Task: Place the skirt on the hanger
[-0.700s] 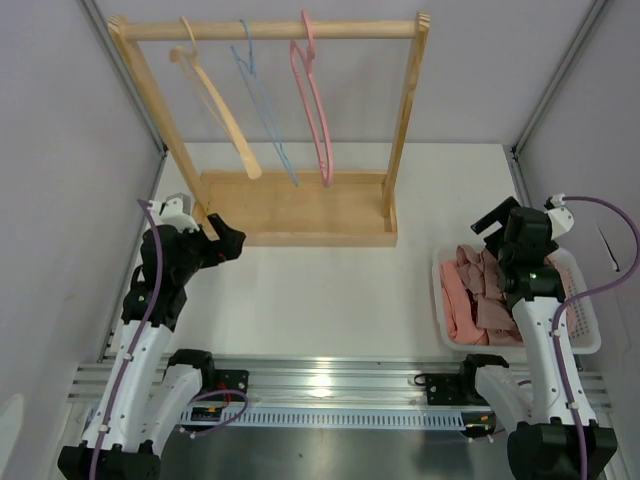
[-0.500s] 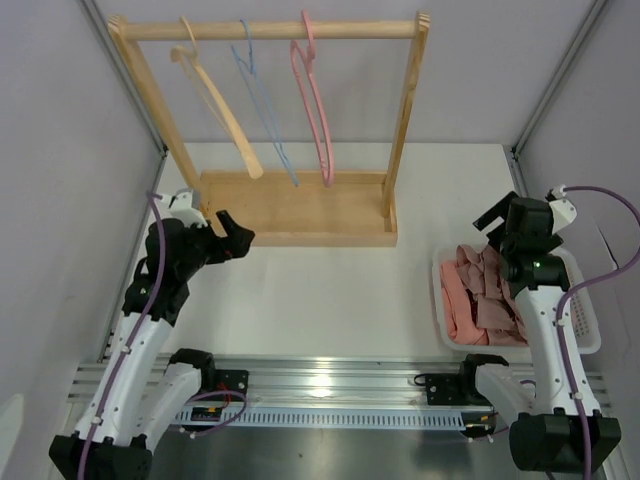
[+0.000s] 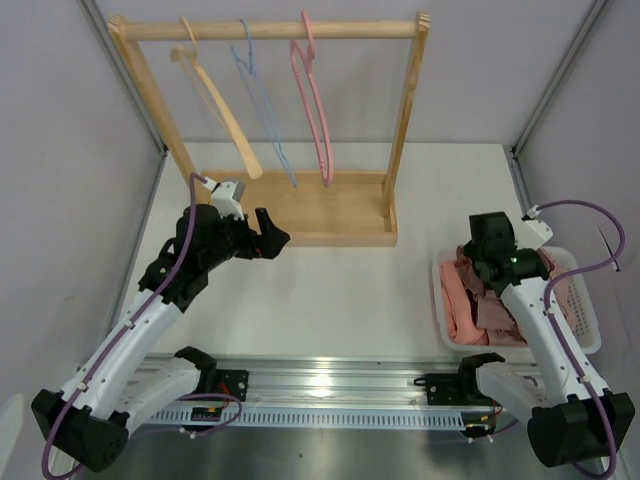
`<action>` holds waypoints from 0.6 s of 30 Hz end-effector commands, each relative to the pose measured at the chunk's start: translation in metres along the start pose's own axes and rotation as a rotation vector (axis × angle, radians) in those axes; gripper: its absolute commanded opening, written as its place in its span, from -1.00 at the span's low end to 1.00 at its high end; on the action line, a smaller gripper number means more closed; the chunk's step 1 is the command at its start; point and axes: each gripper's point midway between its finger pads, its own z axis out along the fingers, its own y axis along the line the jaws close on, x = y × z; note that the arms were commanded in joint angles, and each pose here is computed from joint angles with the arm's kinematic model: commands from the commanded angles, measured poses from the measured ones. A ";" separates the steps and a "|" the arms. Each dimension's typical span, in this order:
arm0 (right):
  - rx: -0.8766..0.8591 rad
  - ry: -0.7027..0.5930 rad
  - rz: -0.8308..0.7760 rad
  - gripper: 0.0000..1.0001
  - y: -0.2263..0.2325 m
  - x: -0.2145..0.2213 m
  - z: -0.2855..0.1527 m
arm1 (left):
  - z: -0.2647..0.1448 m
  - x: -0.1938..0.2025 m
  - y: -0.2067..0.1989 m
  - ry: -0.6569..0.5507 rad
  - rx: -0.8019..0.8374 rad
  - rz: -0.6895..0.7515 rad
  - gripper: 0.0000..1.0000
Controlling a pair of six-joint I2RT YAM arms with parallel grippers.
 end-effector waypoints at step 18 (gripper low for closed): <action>0.111 -0.059 -0.065 -1.00 -0.027 0.012 0.002 | -0.001 0.009 -0.008 0.024 0.057 0.027 0.99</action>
